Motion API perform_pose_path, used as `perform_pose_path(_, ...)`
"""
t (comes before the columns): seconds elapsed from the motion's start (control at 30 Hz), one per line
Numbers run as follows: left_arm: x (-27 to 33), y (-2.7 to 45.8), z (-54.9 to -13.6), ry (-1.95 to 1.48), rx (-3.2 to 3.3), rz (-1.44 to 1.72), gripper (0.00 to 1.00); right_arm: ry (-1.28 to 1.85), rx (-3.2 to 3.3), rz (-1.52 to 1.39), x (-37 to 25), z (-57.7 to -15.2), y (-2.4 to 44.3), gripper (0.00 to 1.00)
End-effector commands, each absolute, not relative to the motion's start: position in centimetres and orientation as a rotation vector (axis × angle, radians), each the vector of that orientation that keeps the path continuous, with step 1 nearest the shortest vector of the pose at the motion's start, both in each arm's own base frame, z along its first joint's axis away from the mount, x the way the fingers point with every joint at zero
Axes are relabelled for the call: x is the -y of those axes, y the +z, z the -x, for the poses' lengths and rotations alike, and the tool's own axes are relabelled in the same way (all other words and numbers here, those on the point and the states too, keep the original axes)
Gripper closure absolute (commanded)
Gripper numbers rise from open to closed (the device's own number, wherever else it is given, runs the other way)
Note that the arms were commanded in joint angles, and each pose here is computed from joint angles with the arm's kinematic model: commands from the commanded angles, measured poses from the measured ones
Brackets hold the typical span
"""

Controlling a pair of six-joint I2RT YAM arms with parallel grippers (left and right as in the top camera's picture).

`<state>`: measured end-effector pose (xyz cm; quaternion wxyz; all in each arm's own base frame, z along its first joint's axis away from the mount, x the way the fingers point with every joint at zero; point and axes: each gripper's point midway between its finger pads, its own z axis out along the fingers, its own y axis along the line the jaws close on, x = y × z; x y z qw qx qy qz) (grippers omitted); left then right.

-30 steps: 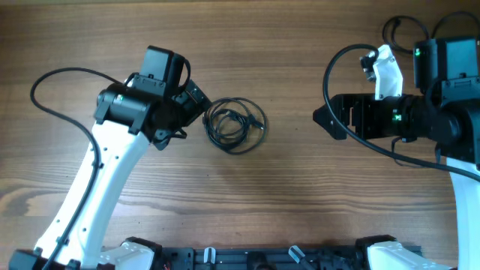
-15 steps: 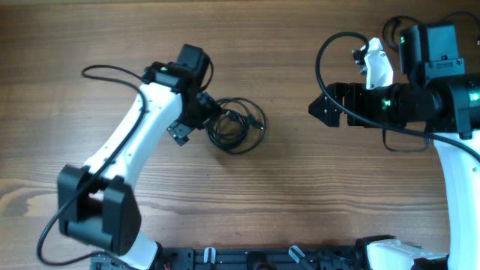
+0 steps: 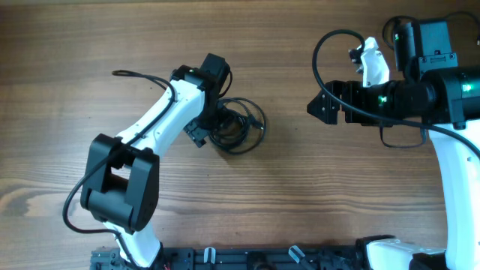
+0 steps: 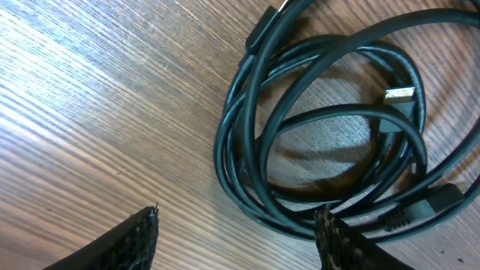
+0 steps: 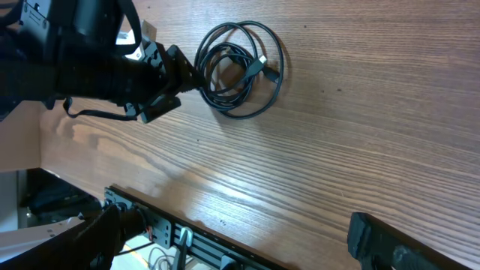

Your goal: Untangle cables

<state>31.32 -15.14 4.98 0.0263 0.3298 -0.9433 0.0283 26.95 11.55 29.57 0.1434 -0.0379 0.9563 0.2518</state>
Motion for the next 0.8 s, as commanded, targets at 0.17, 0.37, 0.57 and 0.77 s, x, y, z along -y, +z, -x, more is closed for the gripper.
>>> perform_pose_path(0.17, 14.8, 2.7, -29.7, 0.043, 2.847, -1.074, 0.42, 0.725, -2.770, 0.094, -11.6, -27.1, 29.3, 0.00)
perform_pose_path(0.37, 14.9, 1.9, -30.0, 0.069, 2.863, -1.078, 0.52, 0.724, -2.767, 0.095, -11.6, -27.1, 29.3, 0.00)
perform_pose_path(0.57, 15.4, 1.9, -31.1, 0.120, 2.894, -1.087, 0.42, 0.724, -2.766, 0.096, -11.6, -27.2, 29.3, 0.00)
perform_pose_path(0.77, 15.7, 2.0, -31.9, 0.163, 2.919, -1.093, 0.53, 0.724, -2.766, 0.099, -11.6, -27.1, 29.3, 0.00)
